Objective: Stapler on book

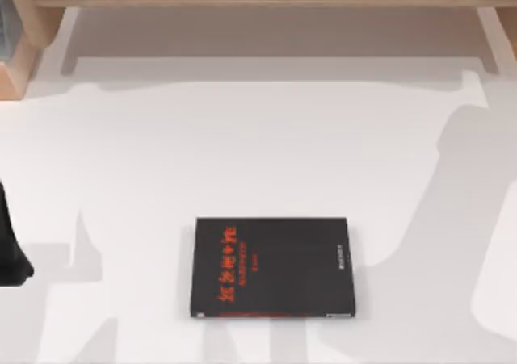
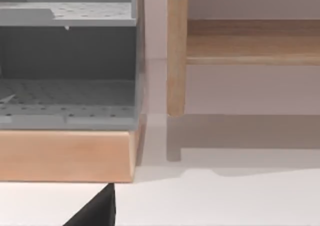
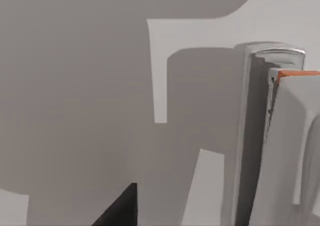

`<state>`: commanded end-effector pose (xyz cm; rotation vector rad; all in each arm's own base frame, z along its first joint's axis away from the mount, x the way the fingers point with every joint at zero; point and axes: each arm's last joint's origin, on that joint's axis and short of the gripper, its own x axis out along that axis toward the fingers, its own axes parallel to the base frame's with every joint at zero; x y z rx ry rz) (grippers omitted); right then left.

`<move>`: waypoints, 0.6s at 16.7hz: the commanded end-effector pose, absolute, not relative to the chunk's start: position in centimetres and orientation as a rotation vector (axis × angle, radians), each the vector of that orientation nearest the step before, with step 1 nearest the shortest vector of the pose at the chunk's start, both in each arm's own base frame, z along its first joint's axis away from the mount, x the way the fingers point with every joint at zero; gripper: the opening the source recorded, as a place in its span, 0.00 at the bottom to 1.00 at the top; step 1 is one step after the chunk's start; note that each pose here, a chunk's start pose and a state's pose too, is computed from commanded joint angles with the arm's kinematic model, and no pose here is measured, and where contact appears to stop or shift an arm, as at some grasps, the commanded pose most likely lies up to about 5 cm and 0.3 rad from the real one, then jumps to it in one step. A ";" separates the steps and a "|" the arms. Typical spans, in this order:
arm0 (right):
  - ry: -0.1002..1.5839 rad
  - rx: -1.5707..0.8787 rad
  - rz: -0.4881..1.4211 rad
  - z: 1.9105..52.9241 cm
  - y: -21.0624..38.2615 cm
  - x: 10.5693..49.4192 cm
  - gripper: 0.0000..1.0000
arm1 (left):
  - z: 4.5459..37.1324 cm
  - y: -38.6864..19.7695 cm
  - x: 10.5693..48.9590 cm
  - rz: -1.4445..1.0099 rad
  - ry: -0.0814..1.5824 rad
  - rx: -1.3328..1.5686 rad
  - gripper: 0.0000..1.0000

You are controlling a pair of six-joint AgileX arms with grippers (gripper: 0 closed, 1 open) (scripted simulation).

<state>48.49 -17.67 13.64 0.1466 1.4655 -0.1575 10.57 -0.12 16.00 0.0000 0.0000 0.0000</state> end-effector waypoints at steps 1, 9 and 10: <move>1.465 0.147 -0.158 13.6 -17.7 48.5 0.62 | 16.0 -0.1 10.6 0.000 0.000 0.000 1.00; 1.465 0.147 -0.158 13.6 -17.7 48.5 0.02 | 16.0 -0.1 10.6 0.000 0.000 0.000 1.00; 1.465 0.147 -0.158 13.6 -17.7 48.5 0.00 | 16.0 -0.1 10.6 0.000 0.000 0.000 1.00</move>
